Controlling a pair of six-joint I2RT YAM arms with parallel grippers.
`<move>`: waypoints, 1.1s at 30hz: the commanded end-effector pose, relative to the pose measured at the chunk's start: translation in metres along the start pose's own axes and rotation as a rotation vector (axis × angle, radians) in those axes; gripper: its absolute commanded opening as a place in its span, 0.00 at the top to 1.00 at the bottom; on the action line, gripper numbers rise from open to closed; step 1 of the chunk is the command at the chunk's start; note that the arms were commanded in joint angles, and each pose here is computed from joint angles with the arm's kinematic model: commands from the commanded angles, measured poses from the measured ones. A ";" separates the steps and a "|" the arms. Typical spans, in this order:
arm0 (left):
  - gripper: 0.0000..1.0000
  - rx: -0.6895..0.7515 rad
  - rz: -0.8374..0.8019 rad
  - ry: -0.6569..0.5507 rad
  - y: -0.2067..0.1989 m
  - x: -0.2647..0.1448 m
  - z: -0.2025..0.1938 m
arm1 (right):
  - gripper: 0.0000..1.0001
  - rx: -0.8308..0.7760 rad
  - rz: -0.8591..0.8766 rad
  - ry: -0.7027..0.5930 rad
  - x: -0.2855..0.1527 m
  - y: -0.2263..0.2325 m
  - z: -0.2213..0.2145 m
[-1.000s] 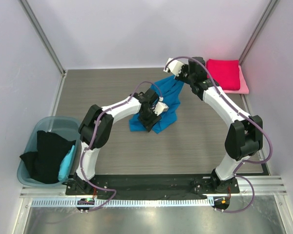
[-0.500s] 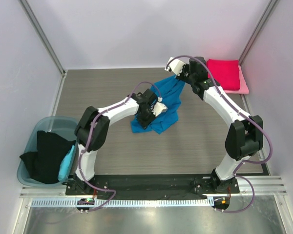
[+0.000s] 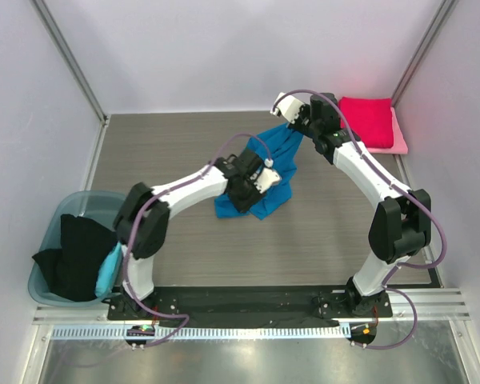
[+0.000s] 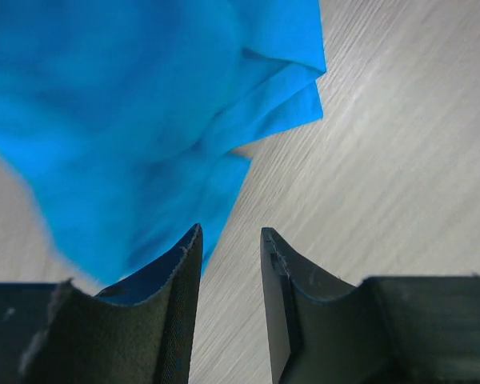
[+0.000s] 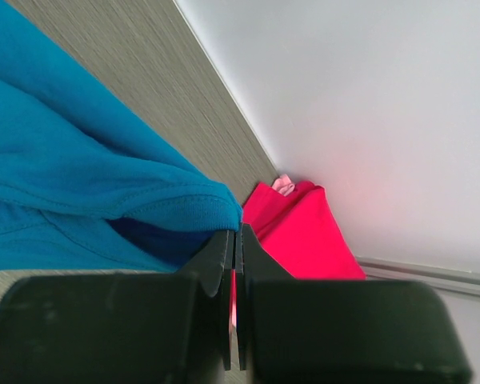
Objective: Fold and stack the t-shirts
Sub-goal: Flatten the tshirt out
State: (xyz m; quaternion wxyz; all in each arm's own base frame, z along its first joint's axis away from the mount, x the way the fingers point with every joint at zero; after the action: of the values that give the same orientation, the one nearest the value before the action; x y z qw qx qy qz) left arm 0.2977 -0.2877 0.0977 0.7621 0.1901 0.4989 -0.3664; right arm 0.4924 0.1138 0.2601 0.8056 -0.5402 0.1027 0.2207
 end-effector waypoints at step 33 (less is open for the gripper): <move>1.00 0.012 0.100 0.097 0.001 0.059 0.001 | 0.99 0.056 -0.108 -0.008 -0.011 -0.036 0.000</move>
State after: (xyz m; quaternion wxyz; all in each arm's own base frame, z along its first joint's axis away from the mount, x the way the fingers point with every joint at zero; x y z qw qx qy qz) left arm 0.3193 -0.3129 0.0402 0.7584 0.2389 0.5187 -0.3141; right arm 0.4952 0.1015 0.2574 0.8147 -0.5290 0.1153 0.2078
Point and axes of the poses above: each gripper's point midway between its finger pads, its own x axis out along the fingers, its own y axis along the line the jaws close on, z = x × y, the point moved 2 cm from there along -x, back along the fingers, and after that the axes turned 13 degrees about -x, right-handed, at the moved point
